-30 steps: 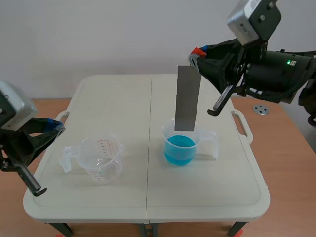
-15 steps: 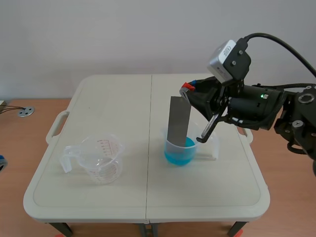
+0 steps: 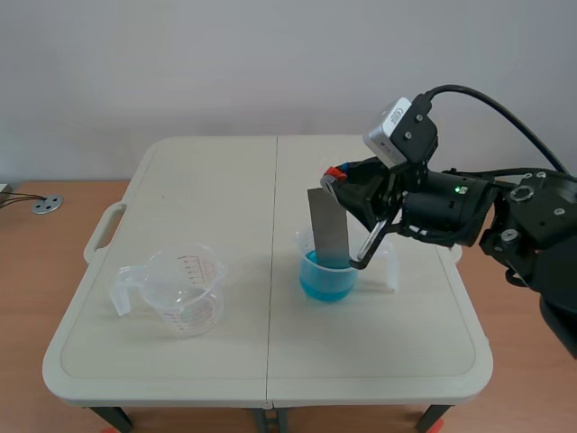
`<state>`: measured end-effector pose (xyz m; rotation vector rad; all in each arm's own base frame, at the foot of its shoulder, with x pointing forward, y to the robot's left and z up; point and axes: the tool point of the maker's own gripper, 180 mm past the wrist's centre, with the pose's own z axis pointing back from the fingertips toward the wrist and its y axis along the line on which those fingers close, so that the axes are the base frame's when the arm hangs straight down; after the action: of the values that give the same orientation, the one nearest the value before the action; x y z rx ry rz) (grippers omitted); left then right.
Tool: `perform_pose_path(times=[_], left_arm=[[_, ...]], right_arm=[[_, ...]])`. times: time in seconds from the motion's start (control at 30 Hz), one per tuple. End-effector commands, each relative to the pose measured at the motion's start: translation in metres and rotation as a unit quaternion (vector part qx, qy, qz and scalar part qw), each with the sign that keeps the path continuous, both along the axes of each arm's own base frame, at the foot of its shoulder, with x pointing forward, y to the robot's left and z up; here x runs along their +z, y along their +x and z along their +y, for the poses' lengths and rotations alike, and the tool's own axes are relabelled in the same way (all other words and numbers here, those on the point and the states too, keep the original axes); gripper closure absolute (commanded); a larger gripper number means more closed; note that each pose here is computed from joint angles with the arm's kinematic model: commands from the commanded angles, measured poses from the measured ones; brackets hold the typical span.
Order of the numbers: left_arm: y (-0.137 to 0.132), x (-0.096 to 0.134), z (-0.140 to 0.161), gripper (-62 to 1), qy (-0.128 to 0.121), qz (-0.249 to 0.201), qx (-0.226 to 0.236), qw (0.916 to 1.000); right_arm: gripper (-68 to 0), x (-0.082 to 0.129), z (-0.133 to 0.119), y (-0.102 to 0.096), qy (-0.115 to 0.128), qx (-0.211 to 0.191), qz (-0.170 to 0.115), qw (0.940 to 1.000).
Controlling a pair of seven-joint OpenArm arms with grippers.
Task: Hold the metal plate by the orange handle, dip it into the blue solution, take it out and point at it, then put the plate back in the beaker on the left.
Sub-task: 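Lower the plate into the blue solution, then hold the plate still in the solution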
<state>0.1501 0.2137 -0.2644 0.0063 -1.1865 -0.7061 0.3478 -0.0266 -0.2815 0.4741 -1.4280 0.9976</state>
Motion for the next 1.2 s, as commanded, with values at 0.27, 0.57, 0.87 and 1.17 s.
perform_pose_path(times=[0.27, 0.57, 0.87, 1.17], left_arm=[[0.0052, 0.0104, -0.0056, -1.9, -0.015, -0.025, -0.003, 0.9996], [0.0051, 0.0103, -0.0055, -1.9, -0.015, -0.024, -0.002, 0.9996], [0.0051, 0.0101, -0.0054, -1.9, -0.015, -0.024, -0.002, 0.9996], [0.0051, 0.0101, -0.0054, -1.9, -0.015, -0.024, -0.002, 0.9996]], right_arm=[[-1.3, 0.0013, 0.0009, 0.0016, -0.011, 0.008, -0.006, 0.9999], [-1.3, 0.0024, 0.0012, 0.0015, -0.008, 0.008, -0.007, 0.9999], [-1.3, 0.0026, 0.0013, 0.0015, -0.008, 0.009, -0.008, 0.9999], [-1.3, 0.0026, 0.0013, 0.0015, -0.008, 0.009, -0.008, 0.9999]])
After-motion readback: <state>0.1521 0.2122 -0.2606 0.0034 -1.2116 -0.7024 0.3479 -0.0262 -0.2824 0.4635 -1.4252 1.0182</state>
